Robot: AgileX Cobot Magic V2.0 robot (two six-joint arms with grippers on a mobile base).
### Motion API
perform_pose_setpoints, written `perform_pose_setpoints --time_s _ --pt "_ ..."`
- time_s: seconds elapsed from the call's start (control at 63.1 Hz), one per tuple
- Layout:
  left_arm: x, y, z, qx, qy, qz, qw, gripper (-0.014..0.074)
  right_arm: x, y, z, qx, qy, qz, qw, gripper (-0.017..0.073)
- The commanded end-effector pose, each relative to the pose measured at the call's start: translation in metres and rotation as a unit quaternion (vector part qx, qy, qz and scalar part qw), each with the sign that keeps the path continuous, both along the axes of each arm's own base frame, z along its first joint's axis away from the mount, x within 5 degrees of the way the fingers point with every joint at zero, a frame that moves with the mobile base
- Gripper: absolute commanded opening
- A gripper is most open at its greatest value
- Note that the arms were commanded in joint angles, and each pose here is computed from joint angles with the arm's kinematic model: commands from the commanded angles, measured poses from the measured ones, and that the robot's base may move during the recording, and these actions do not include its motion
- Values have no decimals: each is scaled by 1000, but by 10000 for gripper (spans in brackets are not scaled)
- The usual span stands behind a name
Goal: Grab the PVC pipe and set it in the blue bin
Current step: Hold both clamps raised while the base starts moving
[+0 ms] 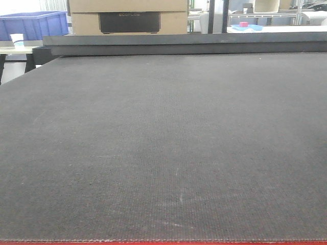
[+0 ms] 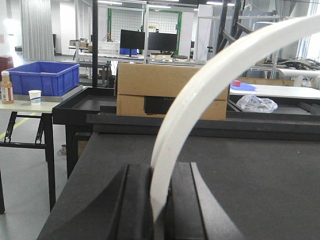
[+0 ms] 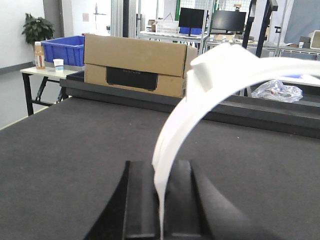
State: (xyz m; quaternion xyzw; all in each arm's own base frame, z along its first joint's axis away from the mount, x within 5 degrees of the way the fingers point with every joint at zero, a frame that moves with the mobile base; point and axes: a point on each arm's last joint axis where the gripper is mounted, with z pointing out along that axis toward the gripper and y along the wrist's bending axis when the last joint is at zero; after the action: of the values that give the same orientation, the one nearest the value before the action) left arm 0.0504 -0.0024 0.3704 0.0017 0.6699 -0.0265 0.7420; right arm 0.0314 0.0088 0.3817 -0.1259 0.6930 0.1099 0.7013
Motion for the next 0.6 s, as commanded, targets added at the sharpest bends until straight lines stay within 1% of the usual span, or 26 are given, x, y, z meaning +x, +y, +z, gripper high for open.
perform_pose_setpoints --time_s 0.0,0.063,0.143,0.174,0.285,0.396,0.475,0.586 --pt "-5 0 1 -3 -16 1 1000 -111 -3 -2 2 17 -9 -2 1000 -154" --pt "-5 0 1 -3 -17 1 1000 -111 -3 -2 0 27 -5 -3 1000 -154" --pt "-5 -1 1 -5 -16 -7 1000 -111 -3 -3 1 17 -10 -9 1000 -154" --pt "-5 -1 1 -8 -16 -15 1000 -111 -2 -4 1 9 -13 -14 1000 -154" --pt "-5 -6 0 -11 -15 -64 998 -111 -2 -6 2 -7 -23 -25 999 -154" --pt "-6 -7 1 17 -23 -87 996 -111 -2 -6 2 -4 -22 -25 999 -154" --pt "-6 -8 2 17 -26 -96 995 -111 -2 -6 2 -4 -22 -25 999 -154" --pt "-6 -8 2 17 -26 -98 995 -111 -2 -6 0 -5 -14 -25 1000 -154"
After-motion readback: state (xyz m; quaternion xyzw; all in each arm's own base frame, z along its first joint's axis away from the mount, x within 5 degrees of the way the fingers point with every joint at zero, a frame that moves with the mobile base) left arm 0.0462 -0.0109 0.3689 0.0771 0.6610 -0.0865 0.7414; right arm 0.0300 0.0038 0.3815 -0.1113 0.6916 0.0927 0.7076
